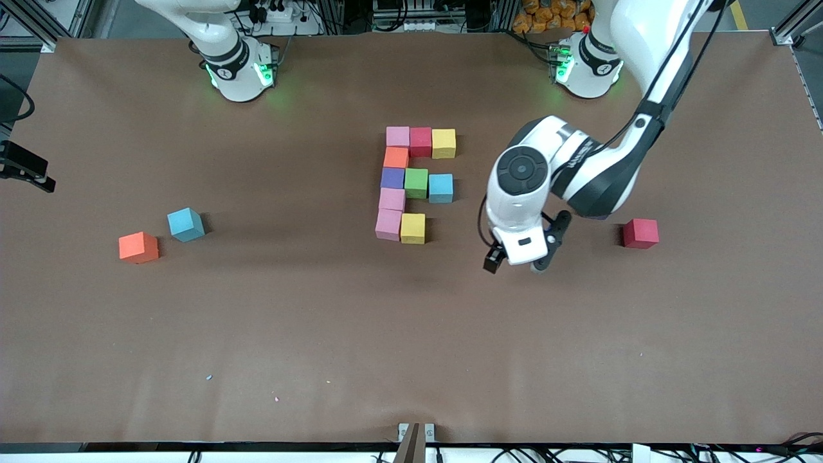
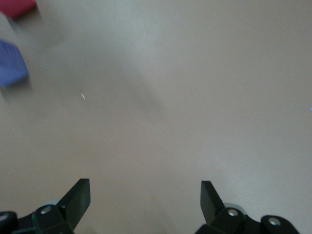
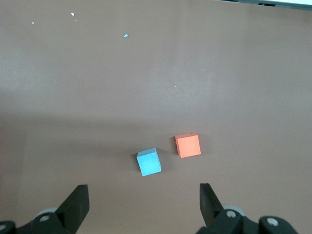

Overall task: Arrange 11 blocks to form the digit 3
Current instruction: 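Reach the left gripper to the purple cube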

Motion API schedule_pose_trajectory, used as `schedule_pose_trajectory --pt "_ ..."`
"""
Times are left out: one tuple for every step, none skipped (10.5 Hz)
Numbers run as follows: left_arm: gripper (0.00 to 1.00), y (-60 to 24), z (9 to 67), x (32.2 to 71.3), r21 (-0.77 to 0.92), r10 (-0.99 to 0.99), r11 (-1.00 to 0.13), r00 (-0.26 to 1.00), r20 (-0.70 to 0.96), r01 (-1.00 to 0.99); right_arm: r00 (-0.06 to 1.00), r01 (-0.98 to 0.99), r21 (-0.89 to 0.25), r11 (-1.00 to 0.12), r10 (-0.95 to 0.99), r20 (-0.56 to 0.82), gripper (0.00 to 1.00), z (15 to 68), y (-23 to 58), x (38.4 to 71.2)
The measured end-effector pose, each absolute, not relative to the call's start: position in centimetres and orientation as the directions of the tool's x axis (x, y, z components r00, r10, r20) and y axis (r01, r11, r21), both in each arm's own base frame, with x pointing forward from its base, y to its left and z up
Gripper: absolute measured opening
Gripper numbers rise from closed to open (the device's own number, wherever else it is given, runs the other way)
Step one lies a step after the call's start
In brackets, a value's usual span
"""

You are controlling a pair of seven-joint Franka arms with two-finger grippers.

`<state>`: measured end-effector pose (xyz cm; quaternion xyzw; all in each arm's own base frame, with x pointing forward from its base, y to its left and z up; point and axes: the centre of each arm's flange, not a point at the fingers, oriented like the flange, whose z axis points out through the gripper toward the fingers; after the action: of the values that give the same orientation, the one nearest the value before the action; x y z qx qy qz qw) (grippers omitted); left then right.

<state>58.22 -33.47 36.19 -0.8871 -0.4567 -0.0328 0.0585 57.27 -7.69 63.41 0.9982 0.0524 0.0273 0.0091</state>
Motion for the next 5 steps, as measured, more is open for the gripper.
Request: schedule_pose_trajectory --pt "1.00 -31.2 36.1 57.9 -0.103 0.771 -0.618 0.627 0.112 0.779 0.993 0.104 0.021 -0.994 0.105 0.054 1.00 63.4 -7.7 57.3" --pt "1.00 -28.8 35.9 57.6 -0.133 0.734 -0.659 0.671 0.101 0.741 0.993 0.104 0.021 -0.994 0.105 0.054 1.00 63.4 -7.7 57.3" --pt "1.00 -26.4 35.5 57.4 -0.150 0.708 -0.688 0.702 0.079 0.710 0.993 0.104 0.021 -0.994 0.105 0.054 1.00 63.4 -7.7 57.3" --pt "1.00 -24.2 35.4 57.2 -0.154 0.686 -0.713 0.726 0.050 0.684 0.993 0.104 0.021 -0.994 0.105 0.054 1.00 63.4 -7.7 57.3" --pt "1.00 -22.0 35.4 57.1 -0.152 0.656 -0.745 0.755 0.017 0.650 0.993 0.104 0.021 -0.994 0.105 0.054 1.00 63.4 -7.7 57.3"
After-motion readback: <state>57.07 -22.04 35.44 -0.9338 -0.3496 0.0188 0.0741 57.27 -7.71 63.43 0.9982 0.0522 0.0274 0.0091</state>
